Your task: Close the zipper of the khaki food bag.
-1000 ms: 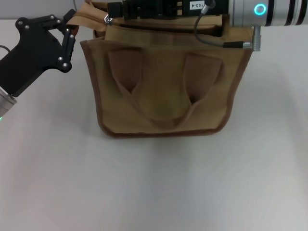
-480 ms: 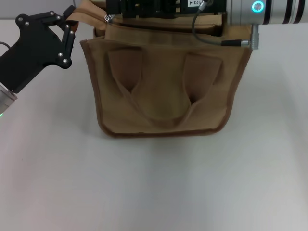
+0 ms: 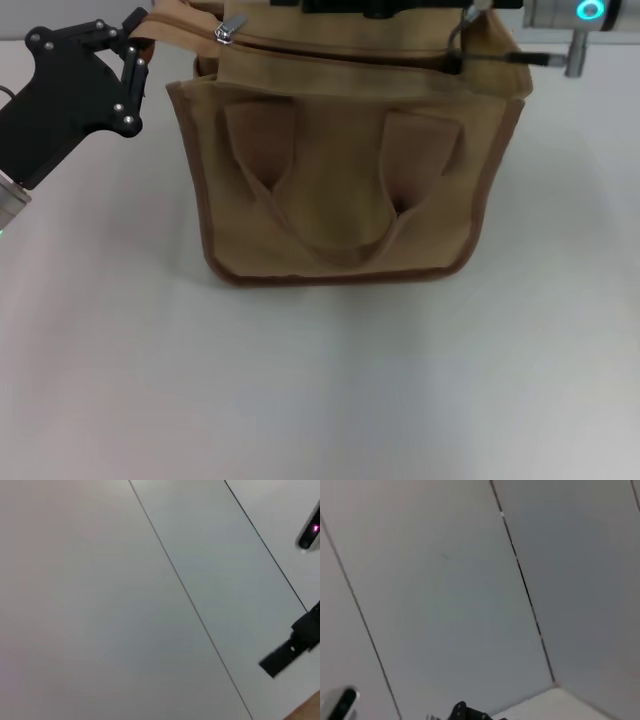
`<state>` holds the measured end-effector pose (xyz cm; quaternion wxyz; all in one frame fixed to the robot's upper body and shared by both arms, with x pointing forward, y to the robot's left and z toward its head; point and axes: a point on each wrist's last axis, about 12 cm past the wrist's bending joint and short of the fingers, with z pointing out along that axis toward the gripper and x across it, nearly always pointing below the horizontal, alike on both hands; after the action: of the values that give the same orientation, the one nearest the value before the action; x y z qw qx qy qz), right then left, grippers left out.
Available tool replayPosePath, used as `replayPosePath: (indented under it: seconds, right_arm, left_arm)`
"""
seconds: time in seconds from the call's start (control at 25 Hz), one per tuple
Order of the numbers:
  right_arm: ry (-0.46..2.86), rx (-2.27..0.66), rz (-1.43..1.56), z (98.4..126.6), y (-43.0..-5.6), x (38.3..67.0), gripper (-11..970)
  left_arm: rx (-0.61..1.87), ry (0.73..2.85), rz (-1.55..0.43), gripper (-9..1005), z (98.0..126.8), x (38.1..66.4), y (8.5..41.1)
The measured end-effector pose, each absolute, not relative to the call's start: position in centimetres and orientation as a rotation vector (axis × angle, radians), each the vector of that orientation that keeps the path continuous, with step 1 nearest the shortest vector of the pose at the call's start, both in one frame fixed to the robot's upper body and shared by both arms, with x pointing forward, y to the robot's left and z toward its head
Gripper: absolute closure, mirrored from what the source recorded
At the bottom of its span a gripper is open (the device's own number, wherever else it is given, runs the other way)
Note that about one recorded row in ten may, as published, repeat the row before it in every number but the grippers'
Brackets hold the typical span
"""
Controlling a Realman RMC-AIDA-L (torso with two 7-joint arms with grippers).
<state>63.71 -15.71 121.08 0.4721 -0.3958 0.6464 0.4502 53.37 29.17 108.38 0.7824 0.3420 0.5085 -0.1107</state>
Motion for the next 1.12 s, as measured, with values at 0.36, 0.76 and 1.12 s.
replayPosePath:
  seconds: [0.36,0.76,1.12]
  right_arm:
    - [1.382,-1.300,0.748,122.4,-15.0,63.7,209]
    - [1.229,-1.533,0.477,123.3,-12.8,64.2,220]
    - [1.159,-1.618,0.357,123.4,-11.1,64.7,229]
  left_arm:
    - [0.723,1.109,-0.249,980,108.2,53.2,29.2]
    - [0.715,1.117,-0.261,980,108.0,53.1,29.0]
    - [0.714,1.119,-0.262,980,107.9,53.1,28.9]
